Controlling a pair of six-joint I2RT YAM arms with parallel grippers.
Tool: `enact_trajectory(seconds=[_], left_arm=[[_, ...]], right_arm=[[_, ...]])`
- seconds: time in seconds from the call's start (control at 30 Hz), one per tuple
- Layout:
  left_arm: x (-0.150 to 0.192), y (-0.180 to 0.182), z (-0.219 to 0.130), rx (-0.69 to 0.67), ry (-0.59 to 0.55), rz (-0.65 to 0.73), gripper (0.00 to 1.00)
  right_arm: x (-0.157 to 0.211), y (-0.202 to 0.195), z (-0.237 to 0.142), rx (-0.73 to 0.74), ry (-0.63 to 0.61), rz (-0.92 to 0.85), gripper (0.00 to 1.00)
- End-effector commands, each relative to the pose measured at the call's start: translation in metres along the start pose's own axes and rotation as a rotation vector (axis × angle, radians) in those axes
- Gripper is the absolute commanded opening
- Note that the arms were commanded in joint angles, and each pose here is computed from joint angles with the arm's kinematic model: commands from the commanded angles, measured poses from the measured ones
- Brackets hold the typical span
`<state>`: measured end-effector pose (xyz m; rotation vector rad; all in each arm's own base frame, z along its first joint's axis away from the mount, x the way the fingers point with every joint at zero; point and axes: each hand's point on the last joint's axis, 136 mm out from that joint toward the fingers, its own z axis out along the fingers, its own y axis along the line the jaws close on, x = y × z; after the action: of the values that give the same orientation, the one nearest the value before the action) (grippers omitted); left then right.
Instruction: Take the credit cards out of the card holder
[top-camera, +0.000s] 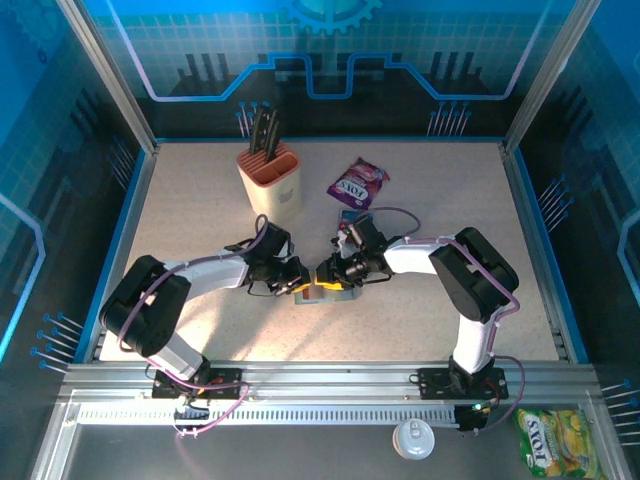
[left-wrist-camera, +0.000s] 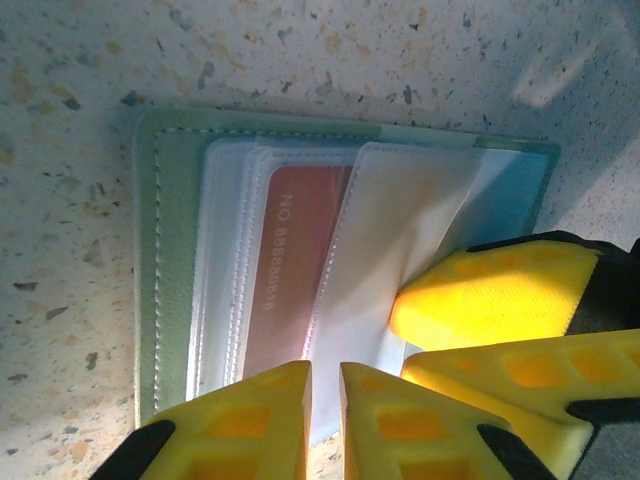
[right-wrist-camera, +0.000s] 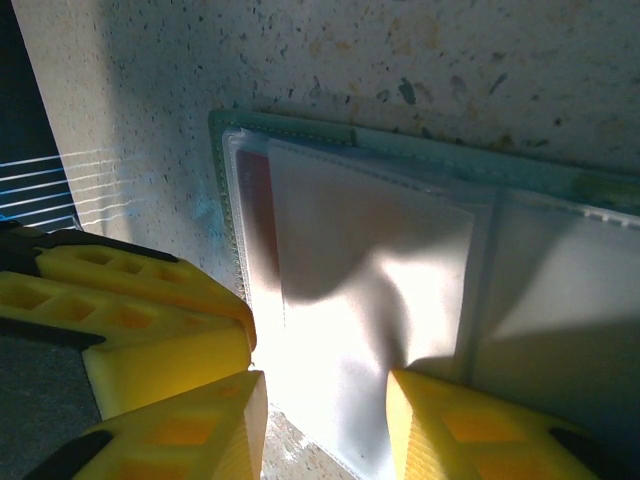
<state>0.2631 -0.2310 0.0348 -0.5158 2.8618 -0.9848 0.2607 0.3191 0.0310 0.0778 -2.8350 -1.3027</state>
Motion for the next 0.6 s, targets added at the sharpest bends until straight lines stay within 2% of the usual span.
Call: enact_trajectory(seconds=[0.0, 0.57], left_arm=[[-0.0016, -0.0081, 0.0017, 0.021, 0.011, -0.005, 0.17], [-0.002, -0.0104, 0.0094, 0.027, 0.025, -0.02, 0.18]], right_arm=[[0.002, -0.0032, -0.0013, -0.008, 0.004, 0.017, 0.38], [0.0013, -0.0011, -0.0025, -0.032, -0.007, 0.017, 0.36]])
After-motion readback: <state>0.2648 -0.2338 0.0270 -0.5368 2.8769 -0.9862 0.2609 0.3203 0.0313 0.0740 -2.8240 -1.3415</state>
